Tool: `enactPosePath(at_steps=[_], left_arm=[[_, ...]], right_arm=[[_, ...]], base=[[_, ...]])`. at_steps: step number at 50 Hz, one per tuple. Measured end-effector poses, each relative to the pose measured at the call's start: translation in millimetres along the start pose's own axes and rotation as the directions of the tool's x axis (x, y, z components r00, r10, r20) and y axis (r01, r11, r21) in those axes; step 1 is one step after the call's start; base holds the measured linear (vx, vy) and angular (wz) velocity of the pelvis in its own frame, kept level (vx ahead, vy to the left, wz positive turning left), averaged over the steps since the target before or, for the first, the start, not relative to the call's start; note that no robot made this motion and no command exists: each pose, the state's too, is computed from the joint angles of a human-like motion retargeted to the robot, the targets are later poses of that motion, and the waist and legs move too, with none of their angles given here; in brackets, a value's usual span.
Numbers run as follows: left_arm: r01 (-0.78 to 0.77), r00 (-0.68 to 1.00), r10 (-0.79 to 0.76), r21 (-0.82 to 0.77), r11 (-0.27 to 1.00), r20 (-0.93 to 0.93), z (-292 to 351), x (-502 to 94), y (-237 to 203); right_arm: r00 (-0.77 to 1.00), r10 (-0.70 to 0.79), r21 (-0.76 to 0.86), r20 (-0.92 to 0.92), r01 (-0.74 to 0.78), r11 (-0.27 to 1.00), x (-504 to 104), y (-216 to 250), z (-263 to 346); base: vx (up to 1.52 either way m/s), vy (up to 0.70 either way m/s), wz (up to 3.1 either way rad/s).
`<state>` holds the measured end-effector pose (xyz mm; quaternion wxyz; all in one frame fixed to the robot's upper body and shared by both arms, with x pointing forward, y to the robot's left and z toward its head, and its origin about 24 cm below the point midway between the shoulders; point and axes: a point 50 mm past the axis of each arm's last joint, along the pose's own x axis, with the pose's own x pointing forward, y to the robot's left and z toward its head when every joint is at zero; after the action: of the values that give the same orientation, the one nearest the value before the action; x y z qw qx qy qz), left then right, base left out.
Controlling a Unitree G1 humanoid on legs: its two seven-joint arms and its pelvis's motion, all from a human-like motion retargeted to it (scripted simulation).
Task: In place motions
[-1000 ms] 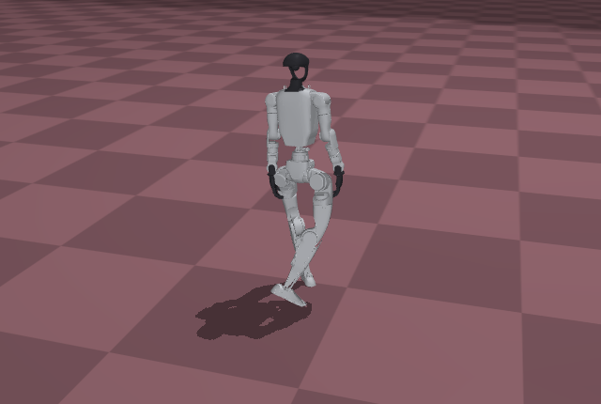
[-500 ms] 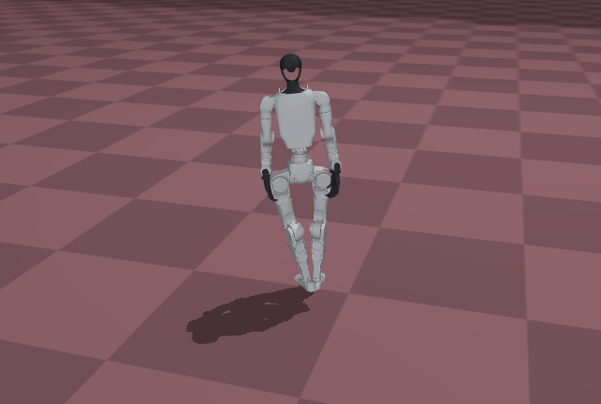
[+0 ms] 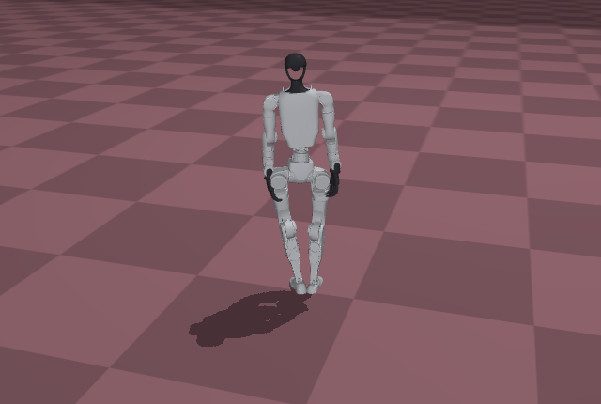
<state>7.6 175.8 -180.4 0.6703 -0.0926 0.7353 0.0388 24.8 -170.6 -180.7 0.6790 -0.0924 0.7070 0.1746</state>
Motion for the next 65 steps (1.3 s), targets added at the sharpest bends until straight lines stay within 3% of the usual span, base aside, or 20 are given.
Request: enactPosePath(at_steps=[7,15,24,33,40,46,50,58,65], left_arm=[[-0.004,0.998,0.001,0.042,0.999,0.061,10,1,-12],[-0.028,0.998,0.045,0.286,0.958,-0.054,-4,-2,11],[-0.044,0.980,0.068,0.132,0.990,-0.186,-57,-4,30],[-0.096,0.967,0.123,0.128,0.987,-0.225,-65,-10,50],[-0.151,0.988,0.155,0.207,0.967,-0.003,10,-13,54],[-0.100,0.976,0.034,0.302,0.948,0.216,61,-14,14],[-0.075,0.976,0.000,0.337,0.938,0.216,58,-11,4],[-0.005,1.000,0.005,0.271,0.962,0.001,-9,0,13],[0.046,0.996,-0.032,0.163,0.986,-0.085,-37,2,6]], right_arm=[[0.999,-0.031,0.023,0.012,0.030,0.999,-1,-4,2],[0.992,-0.034,-0.017,0.125,0.036,0.999,-7,-16,35],[0.986,-0.079,0.016,0.148,0.078,0.997,-15,-39,45],[0.977,-0.213,0.298,0.020,0.197,0.934,-19,-68,0],[0.992,-0.119,0.671,-0.051,0.122,0.731,-16,-53,-43],[0.987,-0.119,0.802,-0.104,0.154,0.578,-15,-44,-65],[0.992,-0.110,0.751,-0.065,0.122,0.648,-13,-43,-50],[0.978,-0.048,0.359,0.202,-0.028,0.933,-13,-39,29],[0.927,-0.032,0.104,0.375,-0.008,0.995,-24,-31,88]], base=[[0.01,0.18,-2.31],[0.08,0.15,-2.80],[0.44,-0.04,-4.71],[0.53,-0.03,-2.52],[0.40,0.06,-0.12],[0.50,0.15,-0.68],[0.46,0.12,-1.14],[0.54,-0.03,-2.07],[0.08,0.09,-1.26]])
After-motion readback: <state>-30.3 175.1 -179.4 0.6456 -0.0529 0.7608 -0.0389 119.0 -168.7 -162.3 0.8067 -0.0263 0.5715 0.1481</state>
